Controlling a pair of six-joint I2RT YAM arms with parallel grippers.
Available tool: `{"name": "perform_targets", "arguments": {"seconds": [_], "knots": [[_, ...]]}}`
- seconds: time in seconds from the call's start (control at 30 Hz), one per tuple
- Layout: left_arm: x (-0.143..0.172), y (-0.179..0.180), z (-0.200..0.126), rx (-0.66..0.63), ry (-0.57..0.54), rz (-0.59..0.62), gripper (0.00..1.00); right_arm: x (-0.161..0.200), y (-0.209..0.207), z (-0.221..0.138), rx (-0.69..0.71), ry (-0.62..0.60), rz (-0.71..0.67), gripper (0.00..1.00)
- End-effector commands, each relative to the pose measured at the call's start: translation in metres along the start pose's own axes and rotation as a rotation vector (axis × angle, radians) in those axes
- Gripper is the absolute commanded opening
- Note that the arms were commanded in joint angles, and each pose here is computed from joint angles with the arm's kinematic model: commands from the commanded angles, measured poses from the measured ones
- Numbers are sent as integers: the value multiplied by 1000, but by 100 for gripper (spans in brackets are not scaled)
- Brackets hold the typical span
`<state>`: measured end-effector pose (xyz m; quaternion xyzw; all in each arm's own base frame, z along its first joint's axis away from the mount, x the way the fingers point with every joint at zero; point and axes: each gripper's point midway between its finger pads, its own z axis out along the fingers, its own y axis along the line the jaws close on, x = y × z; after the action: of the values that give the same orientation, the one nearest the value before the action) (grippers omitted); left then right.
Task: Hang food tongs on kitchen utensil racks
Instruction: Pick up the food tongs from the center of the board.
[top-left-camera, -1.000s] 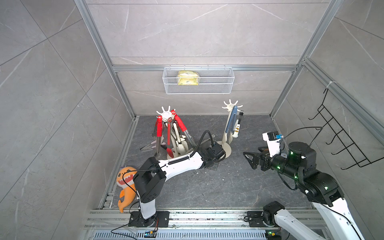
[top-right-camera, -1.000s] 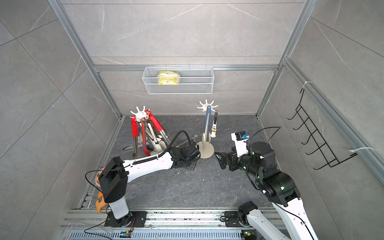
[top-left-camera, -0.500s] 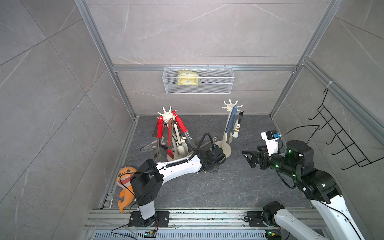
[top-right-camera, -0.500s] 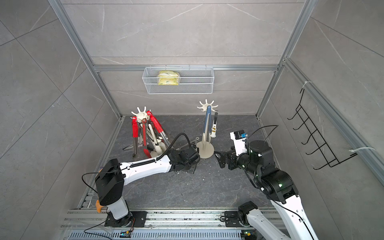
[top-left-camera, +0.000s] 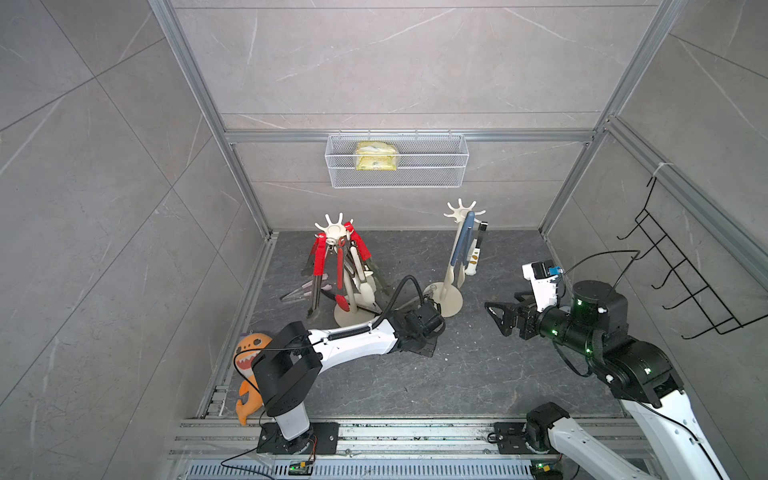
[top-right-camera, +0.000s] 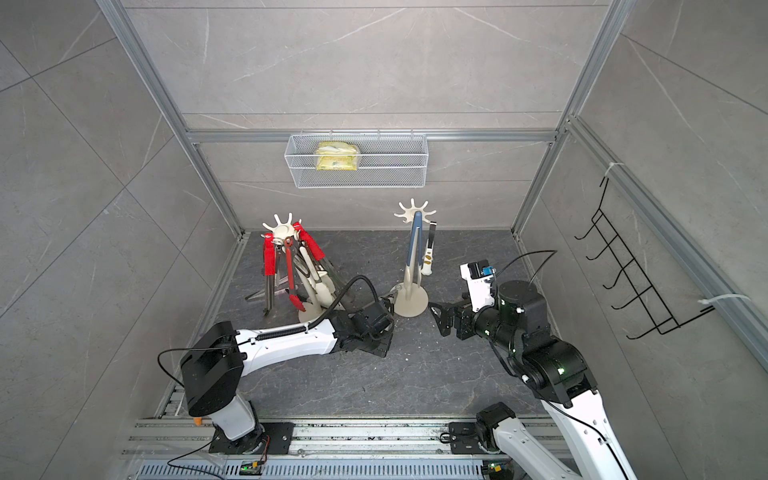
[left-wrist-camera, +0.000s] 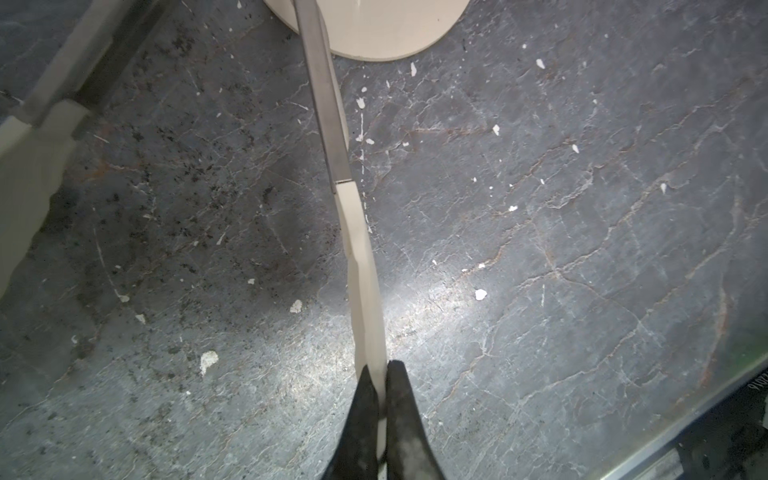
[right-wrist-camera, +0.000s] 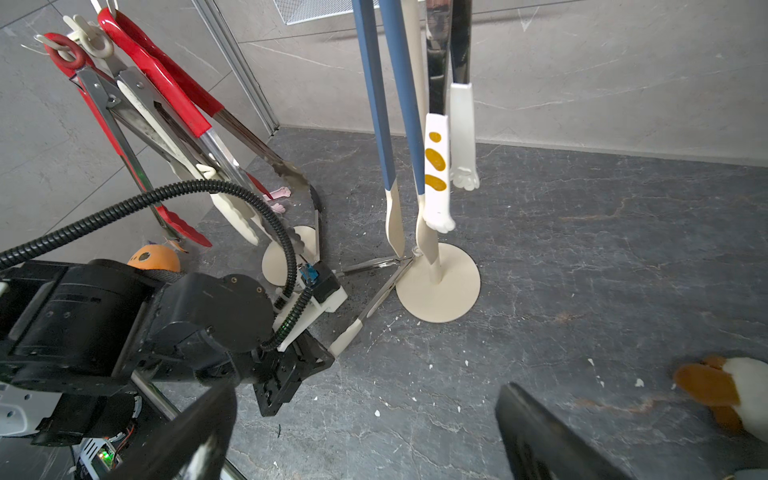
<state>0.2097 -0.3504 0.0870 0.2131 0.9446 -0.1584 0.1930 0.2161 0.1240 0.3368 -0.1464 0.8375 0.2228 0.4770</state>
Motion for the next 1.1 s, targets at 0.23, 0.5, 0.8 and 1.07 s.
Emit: {"name": "perform_targets", "arguments": {"seconds": [0.23,0.5,0.8,1.07], "knots": [[9,-23,-31,135,-82,0,0,-17,4,-3,-8,-43,-35,99],[25,-19,-52,135,-130,10,0,-21,4,1,-6,-41,-43,100],[31,-14,-89,122,-236,32,0,-25,2,12,-6,-36,-44,99],[34,-12,-125,93,-334,74,0,-31,2,18,-7,-39,-46,100]]}}
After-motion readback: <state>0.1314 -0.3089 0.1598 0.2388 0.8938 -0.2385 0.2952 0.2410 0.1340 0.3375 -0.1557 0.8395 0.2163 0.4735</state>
